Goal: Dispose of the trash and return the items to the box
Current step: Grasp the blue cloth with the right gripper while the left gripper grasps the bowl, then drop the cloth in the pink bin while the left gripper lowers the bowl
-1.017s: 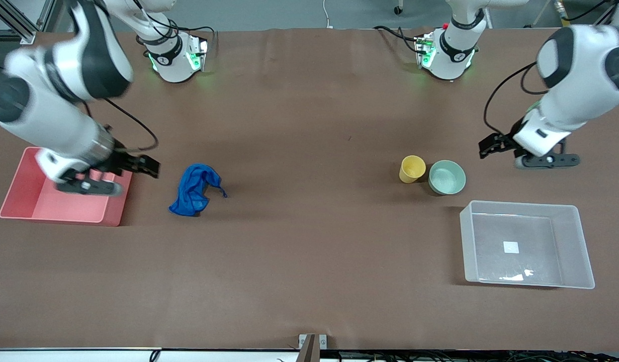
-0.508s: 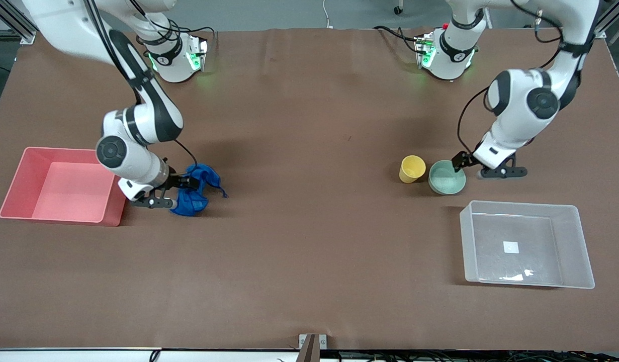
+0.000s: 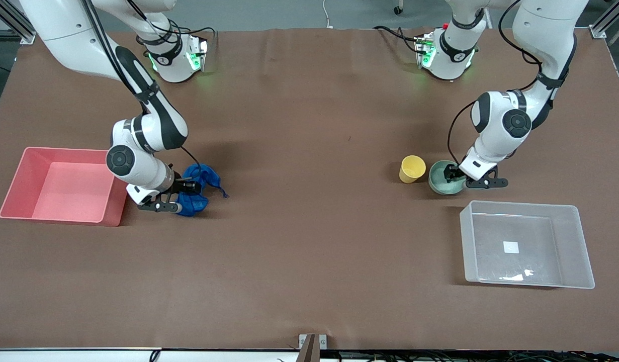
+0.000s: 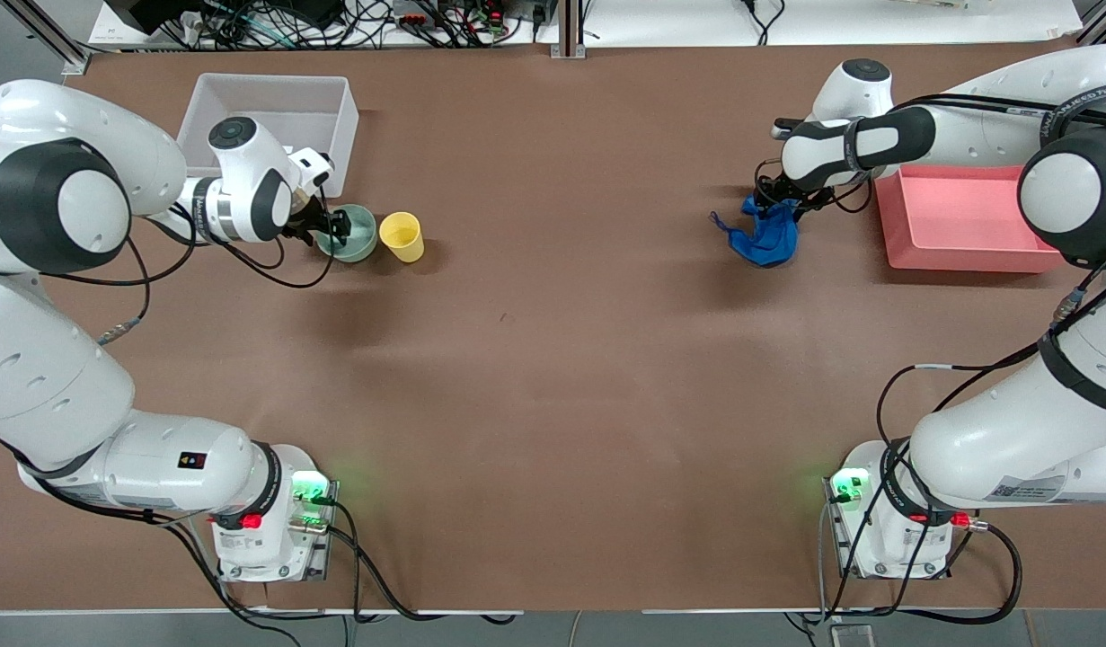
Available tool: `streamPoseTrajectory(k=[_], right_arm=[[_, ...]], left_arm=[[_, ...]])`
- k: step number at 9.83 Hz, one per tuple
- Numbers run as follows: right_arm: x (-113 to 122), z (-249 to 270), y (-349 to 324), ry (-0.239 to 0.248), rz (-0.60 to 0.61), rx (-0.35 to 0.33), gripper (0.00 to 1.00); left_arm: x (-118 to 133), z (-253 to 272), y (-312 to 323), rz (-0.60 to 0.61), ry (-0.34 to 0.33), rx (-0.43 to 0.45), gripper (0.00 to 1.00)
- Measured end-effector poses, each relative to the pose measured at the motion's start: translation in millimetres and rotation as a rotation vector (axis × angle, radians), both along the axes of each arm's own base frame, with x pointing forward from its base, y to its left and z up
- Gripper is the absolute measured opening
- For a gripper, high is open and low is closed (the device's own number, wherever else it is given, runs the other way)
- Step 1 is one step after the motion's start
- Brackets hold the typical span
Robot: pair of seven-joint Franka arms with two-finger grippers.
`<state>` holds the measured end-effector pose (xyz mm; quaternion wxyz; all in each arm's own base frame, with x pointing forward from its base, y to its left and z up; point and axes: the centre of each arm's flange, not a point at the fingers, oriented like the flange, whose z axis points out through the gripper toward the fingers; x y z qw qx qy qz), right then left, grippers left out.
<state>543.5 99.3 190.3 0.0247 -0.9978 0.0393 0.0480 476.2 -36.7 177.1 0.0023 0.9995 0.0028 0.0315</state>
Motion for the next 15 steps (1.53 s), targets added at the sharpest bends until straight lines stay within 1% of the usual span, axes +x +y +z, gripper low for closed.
streamPoseTrajectory(k=[2, 3, 4, 5, 6, 7, 8, 9, 10, 11, 12, 13, 15], right_arm=[[2, 0, -1, -0.010, -0.041, -0.002, 0.29], [2, 0, -1, -0.010, -0.052, -0.003, 0.14], [2, 1, -1, -0.003, -0.055, -0.005, 0.12], [6, 8, -1, 0.031, -0.064, -0.015, 0.12], [18, 36, -2, 0.087, -0.076, -0.035, 0.12], [37, 87, -3, 0.137, -0.085, -0.057, 0.12], [54, 149, -9, 0.169, -0.096, -0.073, 0.11], [66, 209, -28, 0.186, -0.117, -0.086, 0.11], [72, 252, -64, 0.177, -0.128, -0.094, 0.11], [74, 276, -117, 0.160, -0.120, -0.097, 0.11], [70, 282, -173, 0.157, -0.096, -0.105, 0.11], [64, 276, -221, 0.166, -0.064, -0.115, 0.11], [57, 240, -291, 0.142, 0.021, -0.129, 0.11]], left_arm=[[3, 6, 0, -0.006, -0.014, -0.001, 0.30], [5, 9, -1, -0.007, -0.022, -0.002, 0.14], [7, 18, -1, -0.008, -0.039, -0.004, 0.06], [9, 32, -2, -0.009, -0.049, -0.006, 0.05], [8, 54, -2, -0.009, -0.024, -0.007, 0.04], [6, 87, -3, -0.011, 0.012, -0.009, 0.04], [5, 129, -3, -0.012, 0.032, -0.012, 0.04], [8, 171, -2, -0.011, 0.037, -0.016, 0.04], [19, 207, 4, -0.009, 0.032, -0.020, 0.04], [41, 231, 24, -0.020, 0.018, -0.021, 0.04], [71, 235, 50, -0.029, 0.006, -0.030, 0.04], [105, 221, 75, -0.045, 0.005, -0.043, 0.04], [171, 171, 111, -0.085, 0.011, -0.038, 0.04]])
